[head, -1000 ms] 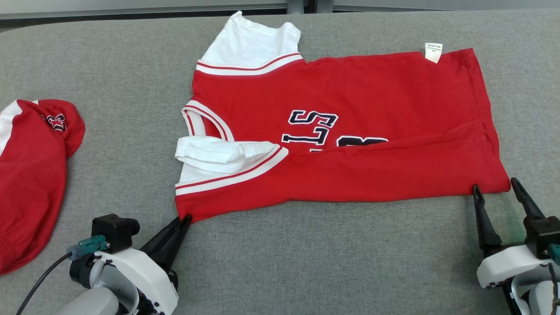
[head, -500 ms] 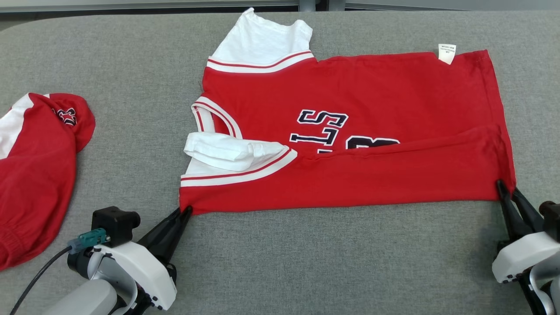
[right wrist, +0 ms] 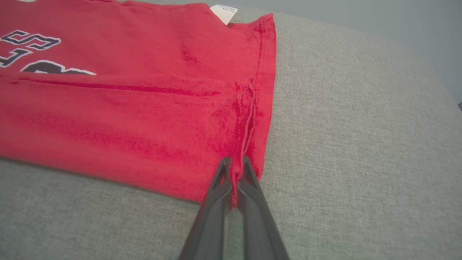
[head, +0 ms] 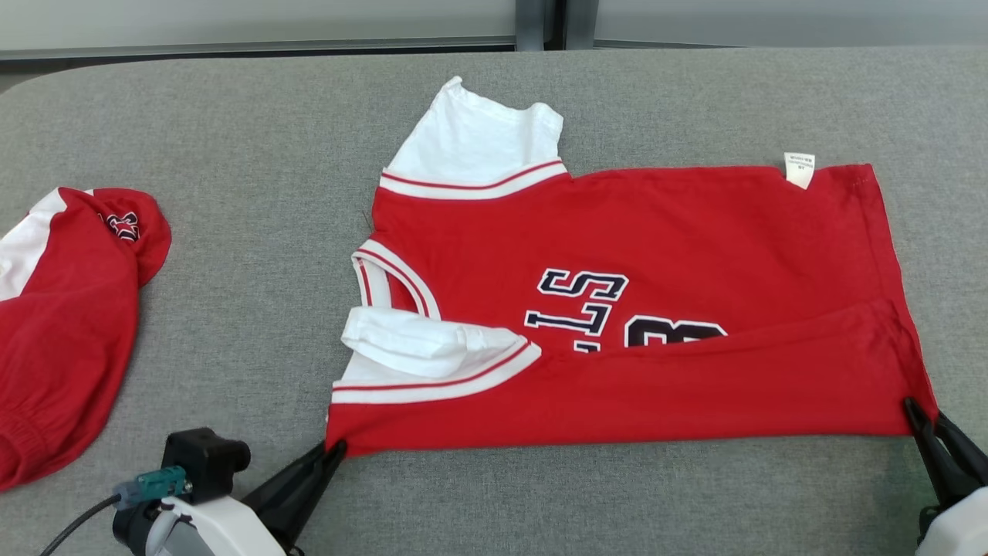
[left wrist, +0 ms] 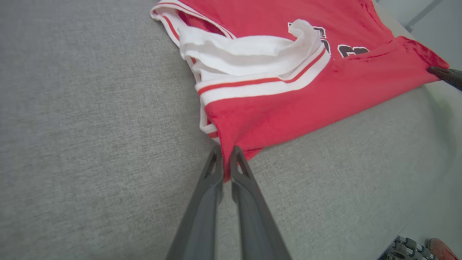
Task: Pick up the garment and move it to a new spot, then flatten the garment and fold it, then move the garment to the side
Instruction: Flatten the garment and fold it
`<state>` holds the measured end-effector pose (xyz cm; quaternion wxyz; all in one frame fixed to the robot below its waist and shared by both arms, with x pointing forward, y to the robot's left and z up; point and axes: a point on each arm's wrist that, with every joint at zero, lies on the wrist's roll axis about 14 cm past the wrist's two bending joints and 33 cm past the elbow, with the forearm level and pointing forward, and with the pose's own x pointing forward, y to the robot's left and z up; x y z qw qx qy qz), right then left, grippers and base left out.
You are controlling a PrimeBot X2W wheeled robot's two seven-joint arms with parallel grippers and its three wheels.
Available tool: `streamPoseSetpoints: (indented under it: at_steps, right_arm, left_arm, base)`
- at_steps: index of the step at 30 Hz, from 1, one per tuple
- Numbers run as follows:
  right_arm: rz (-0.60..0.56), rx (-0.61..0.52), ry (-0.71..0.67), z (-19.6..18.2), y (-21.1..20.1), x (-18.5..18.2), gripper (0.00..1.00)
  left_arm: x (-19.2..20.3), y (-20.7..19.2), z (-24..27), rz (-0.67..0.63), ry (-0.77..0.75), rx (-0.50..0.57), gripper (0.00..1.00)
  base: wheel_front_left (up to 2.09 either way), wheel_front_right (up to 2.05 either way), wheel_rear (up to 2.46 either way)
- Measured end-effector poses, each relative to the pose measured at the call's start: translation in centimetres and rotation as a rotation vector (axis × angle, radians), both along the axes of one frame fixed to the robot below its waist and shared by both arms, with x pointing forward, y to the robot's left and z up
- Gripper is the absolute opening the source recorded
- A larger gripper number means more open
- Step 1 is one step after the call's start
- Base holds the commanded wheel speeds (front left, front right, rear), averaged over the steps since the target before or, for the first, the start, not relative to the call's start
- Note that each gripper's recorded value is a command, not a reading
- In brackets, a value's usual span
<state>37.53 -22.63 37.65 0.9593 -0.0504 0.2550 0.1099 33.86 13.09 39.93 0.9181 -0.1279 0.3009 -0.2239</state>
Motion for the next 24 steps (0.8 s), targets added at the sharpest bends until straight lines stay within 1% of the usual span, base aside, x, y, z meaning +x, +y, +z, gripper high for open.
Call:
streamPoseSetpoints:
  at_steps: [5,9,15,20,21,22,23,24]
  right_arm:
    - [-0.029,-0.015,0.053,-0.5,-1.4,-2.4,0.00]
    - [-0.042,-0.012,0.098,-1.2,-1.5,-4.1,0.00]
    - [-0.051,-0.020,0.143,-1.7,-1.7,-5.8,0.00]
    - [-0.073,-0.021,0.153,-1.5,-2.0,-6.5,0.00]
    - [-0.073,-0.021,0.153,-1.5,-2.0,-6.5,0.02]
    - [-0.102,-0.015,0.142,-1.3,-2.5,-6.3,0.84]
    - [-0.102,-0.015,0.142,-1.3,-2.5,-6.3,1.00]
    - [-0.151,0.016,0.145,-1.3,-2.7,-6.4,1.00]
  left_arm:
    - [-2.4,-0.9,-0.4,-0.020,0.068,-0.010,0.00]
    - [-3.9,-1.2,-0.8,-0.022,0.101,0.001,0.00]
    - [-5.3,-1.2,-1.0,-0.009,0.137,0.004,0.00]
    - [-6.2,-0.9,-1.3,0.004,0.164,0.009,0.00]
    - [-6.2,-0.9,-1.3,0.004,0.164,0.009,0.00]
    - [-6.2,-0.7,-1.5,0.017,0.164,0.019,0.23]
    - [-6.2,-0.7,-1.5,0.017,0.164,0.019,0.81]
    - [-6.1,-0.5,-1.6,0.052,0.172,0.017,1.00]
  base:
    - [0.00,0.00,0.00]
    - [0.00,0.00,0.00]
    - [0.00,0.00,0.00]
    - [0.00,0.00,0.00]
    - [0.00,0.00,0.00]
    - [0.00,0.00,0.00]
    - [0.00,0.00,0.00]
    - [0.00,0.00,0.00]
